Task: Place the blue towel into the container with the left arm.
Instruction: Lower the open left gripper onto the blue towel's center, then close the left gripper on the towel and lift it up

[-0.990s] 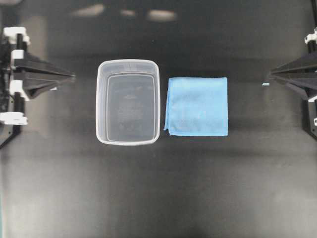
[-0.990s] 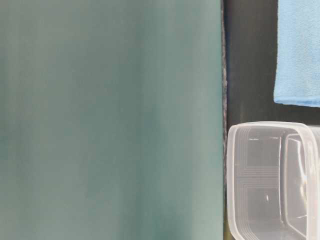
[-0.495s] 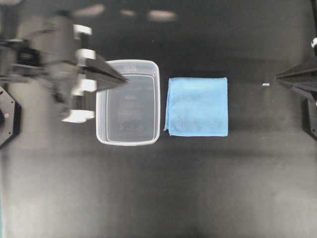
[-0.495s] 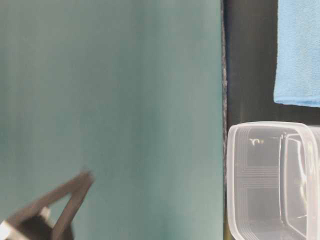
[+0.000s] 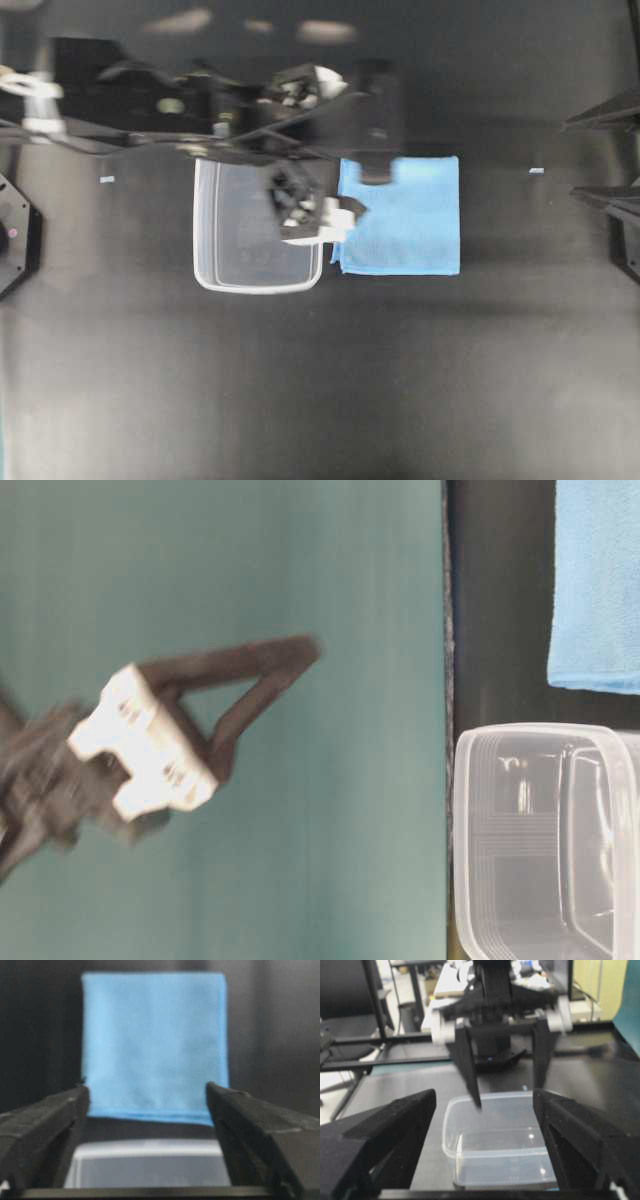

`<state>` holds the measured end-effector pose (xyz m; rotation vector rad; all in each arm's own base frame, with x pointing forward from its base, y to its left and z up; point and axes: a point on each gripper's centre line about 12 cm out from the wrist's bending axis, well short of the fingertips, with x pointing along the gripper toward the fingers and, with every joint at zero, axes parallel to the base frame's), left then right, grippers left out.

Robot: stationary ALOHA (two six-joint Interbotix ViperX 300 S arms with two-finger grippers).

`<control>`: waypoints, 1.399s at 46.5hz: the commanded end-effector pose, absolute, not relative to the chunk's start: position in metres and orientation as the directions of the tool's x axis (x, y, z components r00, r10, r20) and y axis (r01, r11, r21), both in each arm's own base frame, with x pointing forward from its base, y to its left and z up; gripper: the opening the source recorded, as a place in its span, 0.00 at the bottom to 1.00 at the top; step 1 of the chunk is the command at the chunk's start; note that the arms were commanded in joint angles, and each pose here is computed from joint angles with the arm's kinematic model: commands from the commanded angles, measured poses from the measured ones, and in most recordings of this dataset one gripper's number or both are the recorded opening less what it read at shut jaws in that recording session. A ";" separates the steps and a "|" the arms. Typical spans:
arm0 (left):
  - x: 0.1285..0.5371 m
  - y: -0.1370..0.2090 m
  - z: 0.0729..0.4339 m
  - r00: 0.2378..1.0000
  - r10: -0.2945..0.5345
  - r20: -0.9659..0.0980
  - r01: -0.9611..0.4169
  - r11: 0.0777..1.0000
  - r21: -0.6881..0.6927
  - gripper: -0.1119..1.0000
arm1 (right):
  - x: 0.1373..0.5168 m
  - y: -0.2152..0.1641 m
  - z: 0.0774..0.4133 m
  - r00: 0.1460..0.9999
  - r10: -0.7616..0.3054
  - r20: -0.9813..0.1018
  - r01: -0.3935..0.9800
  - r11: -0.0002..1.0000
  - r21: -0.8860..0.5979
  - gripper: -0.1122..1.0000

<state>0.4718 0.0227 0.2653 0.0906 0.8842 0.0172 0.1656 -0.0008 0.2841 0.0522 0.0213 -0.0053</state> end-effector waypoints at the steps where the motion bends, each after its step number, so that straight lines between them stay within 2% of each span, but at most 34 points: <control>1: 0.493 0.026 0.251 0.601 0.057 -0.797 0.028 0.995 0.092 0.90 | 0.162 -0.001 0.291 1.000 -0.006 0.009 0.006 0.998 0.057 0.78; 12: 0.526 0.030 0.198 0.529 0.058 -0.847 0.033 0.995 0.089 0.89 | 0.148 -0.001 0.307 0.995 -0.006 0.095 0.002 0.999 0.049 0.78; 23: 0.537 0.027 0.147 0.456 0.050 -0.888 0.048 0.996 0.080 0.89 | 0.144 -0.001 0.306 0.997 -0.006 0.081 0.001 0.998 0.055 0.78; 33: 0.541 0.022 0.117 0.425 0.044 -0.904 0.055 0.996 0.074 0.89 | 0.144 -0.001 0.305 0.998 -0.006 0.069 0.002 0.998 0.057 0.78; 43: 0.540 0.017 0.105 0.405 0.039 -0.914 0.060 0.996 0.069 0.86 | 0.144 -0.001 0.304 0.998 -0.006 0.067 0.002 0.998 0.057 0.78; 45: 0.540 0.016 0.105 0.403 0.040 -0.914 0.062 0.996 0.071 0.82 | 0.144 -0.001 0.304 0.998 -0.004 0.066 0.001 0.998 0.055 0.78; 48: 0.539 0.014 0.105 0.402 0.037 -0.915 0.065 0.995 0.069 0.71 | 0.144 -0.001 0.304 0.998 -0.006 0.064 0.002 0.999 0.054 0.78; 55: 0.542 0.008 0.110 0.412 0.033 -0.910 0.083 0.994 0.074 0.32 | 0.144 -0.001 0.304 0.998 -0.004 0.066 0.001 0.999 0.054 0.78; 58: 0.543 0.009 0.118 0.425 0.035 -0.905 0.082 0.994 0.077 0.19 | 0.144 -0.001 0.304 0.998 -0.006 0.066 0.002 0.999 0.054 0.78; 60: 0.545 0.009 0.128 0.441 0.036 -0.897 0.081 0.994 0.079 0.15 | 0.144 -0.001 0.304 0.998 -0.004 0.066 0.001 0.999 0.054 0.78; 65: 0.546 0.013 0.164 0.484 0.040 -0.874 0.069 0.994 0.084 0.15 | 0.144 -0.001 0.304 0.998 -0.006 0.066 0.002 0.999 0.050 0.78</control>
